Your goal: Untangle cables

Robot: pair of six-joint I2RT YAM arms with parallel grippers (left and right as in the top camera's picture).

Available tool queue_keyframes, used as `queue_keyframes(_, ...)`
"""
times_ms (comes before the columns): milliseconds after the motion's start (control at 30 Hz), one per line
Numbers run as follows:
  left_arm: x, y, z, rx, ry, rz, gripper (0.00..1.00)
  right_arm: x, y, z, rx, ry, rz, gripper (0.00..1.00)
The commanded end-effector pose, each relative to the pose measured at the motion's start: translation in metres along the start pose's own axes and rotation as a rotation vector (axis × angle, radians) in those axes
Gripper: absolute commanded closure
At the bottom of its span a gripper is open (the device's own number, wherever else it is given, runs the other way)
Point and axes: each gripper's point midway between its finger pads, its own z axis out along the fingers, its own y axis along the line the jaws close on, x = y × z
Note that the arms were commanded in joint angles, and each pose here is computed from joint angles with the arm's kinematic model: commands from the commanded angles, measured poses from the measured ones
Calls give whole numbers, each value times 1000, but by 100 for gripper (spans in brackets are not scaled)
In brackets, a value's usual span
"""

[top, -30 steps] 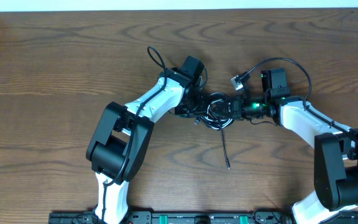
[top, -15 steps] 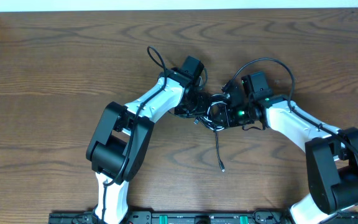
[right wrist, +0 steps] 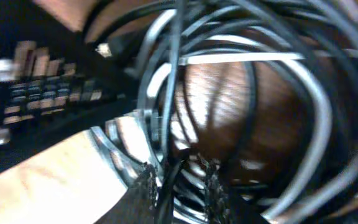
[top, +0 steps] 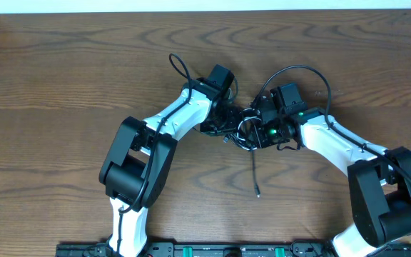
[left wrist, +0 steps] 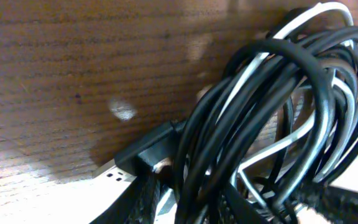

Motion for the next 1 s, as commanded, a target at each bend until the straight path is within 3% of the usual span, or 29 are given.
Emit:
queue_keyframes(0,3,13,10,-46,17,-16,71,1,-24,-1,147,3,-20,78)
queue_keyframes(267,3,13,10,-46,16,-16,71,-5,-43,-5,264,-22,-26,79)
queue_keyframes(400,3,13,10,-46,17,-16,71,-18,-29,-7,201,-52,-38,91)
queue_keyframes(833,3,13,10,-45,16,-16,71,3,-7,-3,87,39,-62,82)
queue_keyframes(967,3,13,10,-45,16,-16,71,5,5,-2,18,46,-65,84)
